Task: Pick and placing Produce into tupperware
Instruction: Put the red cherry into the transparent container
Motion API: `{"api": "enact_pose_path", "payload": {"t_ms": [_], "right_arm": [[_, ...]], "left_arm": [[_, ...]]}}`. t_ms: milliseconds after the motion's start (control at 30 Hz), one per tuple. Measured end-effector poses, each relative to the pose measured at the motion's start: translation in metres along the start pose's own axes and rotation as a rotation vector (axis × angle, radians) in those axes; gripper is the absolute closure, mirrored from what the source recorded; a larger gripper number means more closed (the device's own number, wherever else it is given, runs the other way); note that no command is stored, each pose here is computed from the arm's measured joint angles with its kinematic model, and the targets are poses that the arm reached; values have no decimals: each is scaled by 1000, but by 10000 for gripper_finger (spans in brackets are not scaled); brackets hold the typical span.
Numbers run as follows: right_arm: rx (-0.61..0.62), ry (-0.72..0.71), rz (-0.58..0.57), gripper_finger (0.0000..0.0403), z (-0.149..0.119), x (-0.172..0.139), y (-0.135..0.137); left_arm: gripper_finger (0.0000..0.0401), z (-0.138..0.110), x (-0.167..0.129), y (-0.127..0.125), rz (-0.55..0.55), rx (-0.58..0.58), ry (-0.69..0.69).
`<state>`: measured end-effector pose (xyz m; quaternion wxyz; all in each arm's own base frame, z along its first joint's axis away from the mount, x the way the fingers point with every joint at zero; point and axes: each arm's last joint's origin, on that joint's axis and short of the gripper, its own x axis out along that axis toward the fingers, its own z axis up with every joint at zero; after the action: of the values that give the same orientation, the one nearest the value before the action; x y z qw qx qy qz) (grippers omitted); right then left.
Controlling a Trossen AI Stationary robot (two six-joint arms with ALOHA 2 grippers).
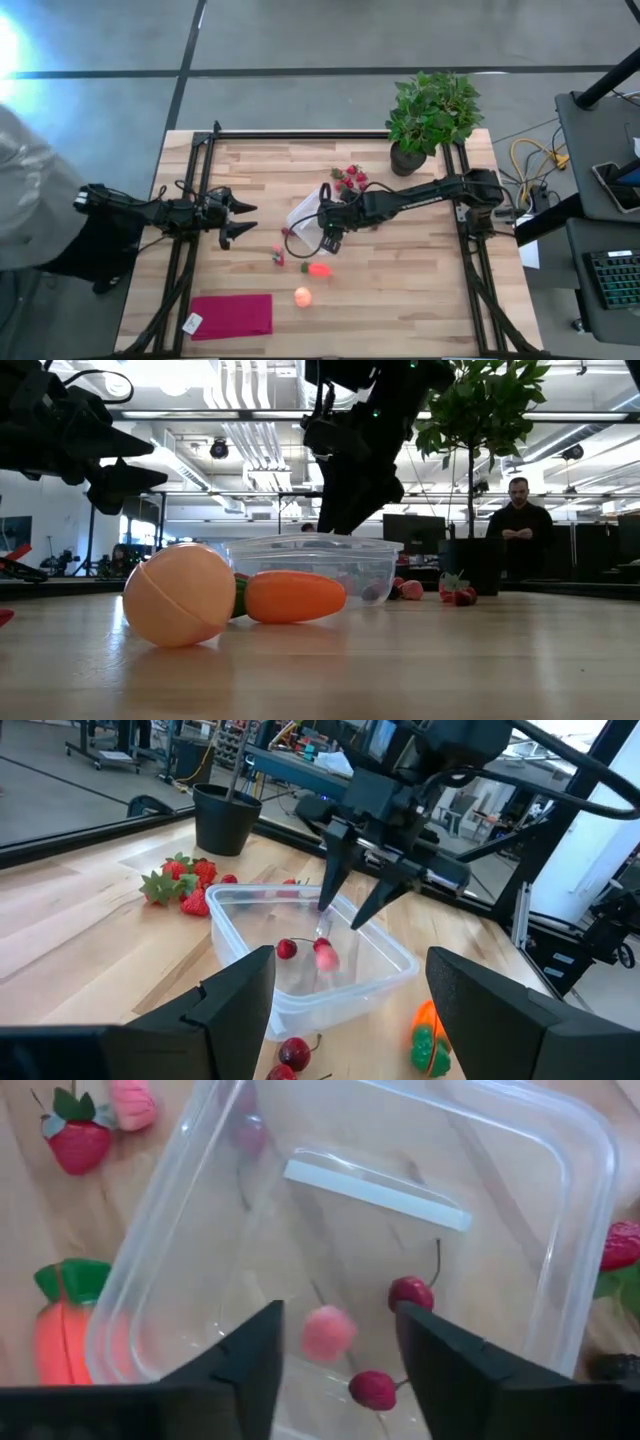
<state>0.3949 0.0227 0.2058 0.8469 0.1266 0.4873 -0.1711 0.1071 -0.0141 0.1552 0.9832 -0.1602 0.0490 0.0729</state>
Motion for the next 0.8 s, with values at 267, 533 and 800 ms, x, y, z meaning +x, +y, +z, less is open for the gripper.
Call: {"api": "enact_pose_path", "payload": {"t_ms": [267, 533, 800], "right_arm": [[-111, 126, -116, 135, -33, -39, 5], [337, 222, -148, 142, -109, -49, -21], [675, 140, -121, 147, -142, -52, -63]], "left_arm": [[154, 0, 0, 0, 1, 1, 2], [154, 0, 0, 0, -1, 0, 0], [154, 0, 0, 0, 0, 0, 0]]}}
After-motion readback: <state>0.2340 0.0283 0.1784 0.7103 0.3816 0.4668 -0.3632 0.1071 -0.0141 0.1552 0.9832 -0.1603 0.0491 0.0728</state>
